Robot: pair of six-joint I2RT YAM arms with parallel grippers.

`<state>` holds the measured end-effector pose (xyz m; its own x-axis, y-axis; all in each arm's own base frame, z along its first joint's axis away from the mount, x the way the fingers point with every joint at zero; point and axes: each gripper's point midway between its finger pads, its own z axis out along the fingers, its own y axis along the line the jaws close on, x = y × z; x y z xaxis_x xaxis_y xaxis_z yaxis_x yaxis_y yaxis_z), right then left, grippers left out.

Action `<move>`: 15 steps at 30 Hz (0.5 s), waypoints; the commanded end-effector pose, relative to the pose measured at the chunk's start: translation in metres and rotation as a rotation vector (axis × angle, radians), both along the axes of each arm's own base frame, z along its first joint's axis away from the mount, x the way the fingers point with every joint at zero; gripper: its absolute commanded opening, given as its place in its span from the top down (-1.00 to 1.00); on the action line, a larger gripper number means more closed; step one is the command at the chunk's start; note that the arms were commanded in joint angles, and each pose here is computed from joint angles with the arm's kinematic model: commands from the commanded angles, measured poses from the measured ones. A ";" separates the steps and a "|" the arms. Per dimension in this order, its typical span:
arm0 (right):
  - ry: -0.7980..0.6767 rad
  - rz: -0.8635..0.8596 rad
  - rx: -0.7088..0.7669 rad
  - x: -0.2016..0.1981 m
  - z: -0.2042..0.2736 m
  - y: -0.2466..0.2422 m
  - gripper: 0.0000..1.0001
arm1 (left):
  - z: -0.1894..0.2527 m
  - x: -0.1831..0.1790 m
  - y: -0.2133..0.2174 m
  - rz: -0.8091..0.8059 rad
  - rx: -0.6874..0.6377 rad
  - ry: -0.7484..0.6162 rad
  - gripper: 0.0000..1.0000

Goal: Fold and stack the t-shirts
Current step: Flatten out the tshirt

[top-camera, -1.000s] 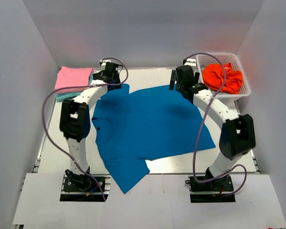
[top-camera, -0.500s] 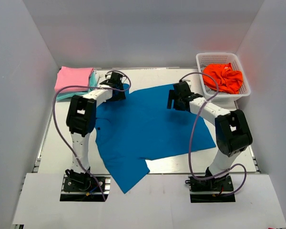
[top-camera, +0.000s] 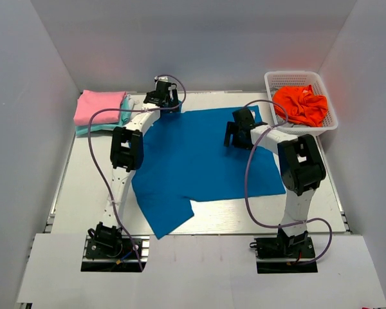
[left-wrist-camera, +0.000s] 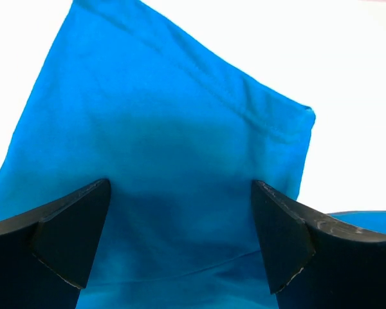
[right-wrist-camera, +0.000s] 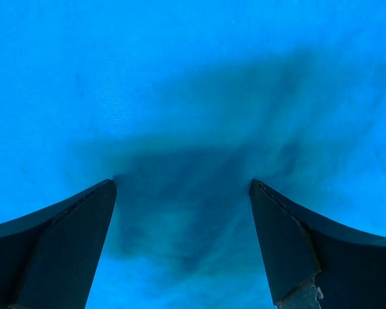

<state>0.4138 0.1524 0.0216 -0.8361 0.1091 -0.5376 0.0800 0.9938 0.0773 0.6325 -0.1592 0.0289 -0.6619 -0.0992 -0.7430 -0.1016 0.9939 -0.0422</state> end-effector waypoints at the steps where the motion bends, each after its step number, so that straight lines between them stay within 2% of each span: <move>1: 0.054 0.020 0.052 0.002 -0.011 0.007 -0.81 | -0.008 0.021 -0.012 -0.100 -0.076 -0.066 -1.00; 4: 0.012 0.042 0.071 0.015 0.003 0.010 -0.81 | 0.019 0.050 -0.017 -0.125 -0.101 -0.180 -1.00; 5: -0.022 0.045 0.081 0.024 0.018 0.013 -0.81 | 0.048 0.061 -0.022 -0.134 -0.121 -0.249 -1.00; 9: -0.136 0.085 0.095 0.034 0.071 0.016 -0.81 | 0.127 0.061 -0.026 -0.166 -0.151 -0.376 -1.00; 10: -0.154 0.085 0.102 0.034 0.079 0.016 -0.81 | 0.173 0.049 -0.022 -0.171 -0.151 -0.419 -1.00; 12: -0.210 0.081 0.130 0.020 0.104 0.013 -0.81 | 0.208 0.025 -0.013 -0.158 -0.141 -0.409 -1.00; 13: -0.213 0.066 0.133 0.012 0.099 0.008 -0.81 | 0.195 0.004 -0.015 -0.162 -0.126 -0.342 -1.00; 14: -0.243 0.050 0.154 0.006 0.114 0.005 -0.81 | 0.248 -0.029 -0.014 -0.168 -0.148 -0.377 -1.00; 15: -0.218 0.025 0.137 -0.015 0.101 -0.007 -0.81 | 0.255 -0.050 -0.010 -0.167 -0.164 -0.354 -1.00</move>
<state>0.4188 0.1575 0.0898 -0.7643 0.1284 -0.6319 0.0087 0.9819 0.1890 0.6346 -0.1647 0.1077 -0.5706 -0.0919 -0.8161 0.0365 0.9899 -0.1371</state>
